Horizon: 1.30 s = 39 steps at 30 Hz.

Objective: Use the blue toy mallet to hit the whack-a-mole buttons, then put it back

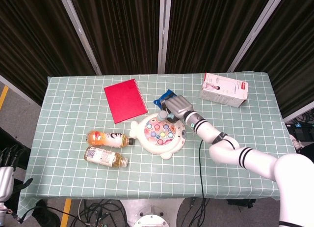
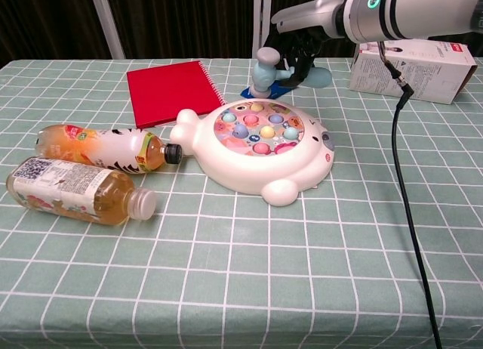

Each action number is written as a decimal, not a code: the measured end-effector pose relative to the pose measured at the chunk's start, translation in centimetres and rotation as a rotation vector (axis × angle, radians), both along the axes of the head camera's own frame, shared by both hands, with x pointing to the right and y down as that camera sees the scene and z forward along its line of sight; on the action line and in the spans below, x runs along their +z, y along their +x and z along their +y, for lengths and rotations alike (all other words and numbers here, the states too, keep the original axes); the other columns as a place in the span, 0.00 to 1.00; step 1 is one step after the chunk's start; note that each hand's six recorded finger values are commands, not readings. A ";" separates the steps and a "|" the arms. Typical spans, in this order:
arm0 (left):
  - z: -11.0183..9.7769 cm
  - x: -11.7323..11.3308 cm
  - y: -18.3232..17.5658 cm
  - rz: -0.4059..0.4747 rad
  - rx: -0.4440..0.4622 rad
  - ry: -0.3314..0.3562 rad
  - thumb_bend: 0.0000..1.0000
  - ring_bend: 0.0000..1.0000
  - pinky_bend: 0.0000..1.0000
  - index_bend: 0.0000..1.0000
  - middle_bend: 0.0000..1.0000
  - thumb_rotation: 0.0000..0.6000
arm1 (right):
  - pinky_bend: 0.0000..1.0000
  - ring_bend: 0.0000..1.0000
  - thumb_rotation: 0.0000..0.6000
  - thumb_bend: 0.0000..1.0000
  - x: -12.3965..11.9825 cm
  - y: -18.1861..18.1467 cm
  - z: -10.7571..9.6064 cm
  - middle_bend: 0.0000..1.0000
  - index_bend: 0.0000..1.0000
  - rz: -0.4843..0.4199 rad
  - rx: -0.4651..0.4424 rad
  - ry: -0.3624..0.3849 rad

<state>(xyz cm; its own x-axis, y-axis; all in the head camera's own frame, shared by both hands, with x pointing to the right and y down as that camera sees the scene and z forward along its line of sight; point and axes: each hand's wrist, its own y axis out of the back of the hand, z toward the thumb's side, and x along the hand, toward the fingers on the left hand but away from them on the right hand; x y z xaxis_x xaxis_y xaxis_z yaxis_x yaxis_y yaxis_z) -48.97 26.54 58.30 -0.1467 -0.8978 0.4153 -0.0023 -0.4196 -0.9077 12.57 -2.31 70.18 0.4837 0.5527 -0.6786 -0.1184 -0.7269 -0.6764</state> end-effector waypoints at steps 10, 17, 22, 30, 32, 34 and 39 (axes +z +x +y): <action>0.1 0.2 -0.2 0.001 -0.005 -0.007 0.03 0.00 0.00 0.14 0.06 1.00 | 0.64 0.49 1.00 0.48 2.3 -1.3 0.0 0.63 0.74 0.056 -0.024 -0.026; 0.2 0.2 -0.2 0.002 -0.007 -0.004 0.03 0.00 0.00 0.14 0.06 1.00 | 0.64 0.49 1.00 0.48 1.8 -1.4 -0.1 0.63 0.74 0.037 -0.009 -0.019; 0.1 0.1 -0.1 0.006 0.001 0.002 0.03 0.00 0.00 0.14 0.06 1.00 | 0.64 0.49 1.00 0.48 0.1 0.5 -0.5 0.63 0.74 0.011 0.024 0.000; -0.2 -0.4 0.5 0.008 0.018 0.014 0.03 0.00 0.00 0.14 0.06 1.00 | 0.64 0.49 1.00 0.48 -1.5 8.0 1.2 0.63 0.74 0.058 0.080 -0.001; -0.2 -0.5 0.6 0.007 0.022 0.016 0.03 0.00 0.00 0.13 0.06 1.00 | 0.65 0.49 1.00 0.48 -1.3 10.0 2.1 0.63 0.74 0.079 0.092 -0.010; -0.3 -0.6 0.8 0.006 0.027 0.017 0.03 0.00 0.00 0.14 0.06 1.00 | 0.65 0.49 1.00 0.48 -0.8 12.0 3.2 0.63 0.74 0.098 0.108 -0.027; -0.6 -0.7 1.3 0.005 0.040 0.018 0.03 0.00 0.00 0.13 0.06 1.00 | 0.64 0.49 1.00 0.48 0.4 15.3 5.1 0.62 0.73 0.125 0.143 -0.065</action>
<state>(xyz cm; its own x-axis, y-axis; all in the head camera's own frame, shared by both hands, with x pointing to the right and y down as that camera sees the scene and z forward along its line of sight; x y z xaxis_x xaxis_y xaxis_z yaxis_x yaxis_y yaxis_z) -47.69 25.96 57.59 -0.1083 -0.9103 0.3996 0.0092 -0.4029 -0.9152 27.88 2.74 70.62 0.3126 0.5631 -0.7650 -0.0910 -0.7839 -0.6142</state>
